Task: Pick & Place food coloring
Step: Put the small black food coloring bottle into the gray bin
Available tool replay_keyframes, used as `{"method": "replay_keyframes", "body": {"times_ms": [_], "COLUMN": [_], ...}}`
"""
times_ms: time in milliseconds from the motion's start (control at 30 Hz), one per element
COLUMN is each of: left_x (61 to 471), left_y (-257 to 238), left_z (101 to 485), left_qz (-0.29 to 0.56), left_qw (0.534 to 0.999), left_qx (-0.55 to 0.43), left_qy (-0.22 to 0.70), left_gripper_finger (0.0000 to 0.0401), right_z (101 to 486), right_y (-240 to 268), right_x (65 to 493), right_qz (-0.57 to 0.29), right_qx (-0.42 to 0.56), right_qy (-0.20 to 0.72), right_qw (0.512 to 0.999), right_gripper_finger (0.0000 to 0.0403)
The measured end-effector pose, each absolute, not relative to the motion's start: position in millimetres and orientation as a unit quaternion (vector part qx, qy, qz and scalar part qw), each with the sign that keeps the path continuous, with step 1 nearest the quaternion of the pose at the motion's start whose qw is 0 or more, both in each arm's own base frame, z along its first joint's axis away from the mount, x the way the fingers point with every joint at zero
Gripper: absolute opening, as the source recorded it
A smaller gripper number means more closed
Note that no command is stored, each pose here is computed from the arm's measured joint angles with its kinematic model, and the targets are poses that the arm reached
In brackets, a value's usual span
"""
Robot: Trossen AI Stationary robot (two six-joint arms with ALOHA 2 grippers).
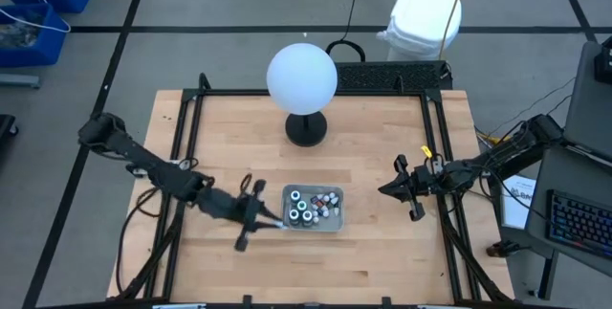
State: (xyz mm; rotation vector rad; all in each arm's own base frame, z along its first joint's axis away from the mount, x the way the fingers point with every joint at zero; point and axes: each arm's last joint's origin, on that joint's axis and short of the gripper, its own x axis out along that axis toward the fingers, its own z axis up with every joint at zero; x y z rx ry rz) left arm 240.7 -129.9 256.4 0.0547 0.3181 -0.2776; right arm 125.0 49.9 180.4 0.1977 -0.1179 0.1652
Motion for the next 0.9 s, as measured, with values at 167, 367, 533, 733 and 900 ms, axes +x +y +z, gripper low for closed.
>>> {"method": "replay_keyframes", "body": {"times_ms": [167,367,533,733,900], "left_x": [262,322,392,438,448], "left_y": [-116,-129,-126,-106,-91], "left_z": [257,288,289,253,233], "left_qz": [-0.092,-0.102,-0.068,-0.024,-0.008], "left_qw": [0.978,0.969,0.944,0.903,0.889], "left_qx": [-0.009,0.037,0.087,0.113,0.104], "left_qy": [0.187,0.224,0.312,0.415,0.445], "left_gripper_finger": [0.0052,0.0052,0.0052,0.0053,0.0057], "right_z": [180,180,180,179,179], "right_y": [50,50,50,50,50], "right_x": [125,125,126,126,126], "right_qz": [0.082,0.079,0.079,0.081,0.08], "right_qx": [0.099,0.099,0.098,0.099,0.095], "right_qy": [-0.059,-0.059,-0.056,-0.053,-0.052], "right_qw": [0.99,0.99,0.99,0.99,0.991], "right_gripper_finger": [0.0,0.0,0.0,0.0,0.0]}}
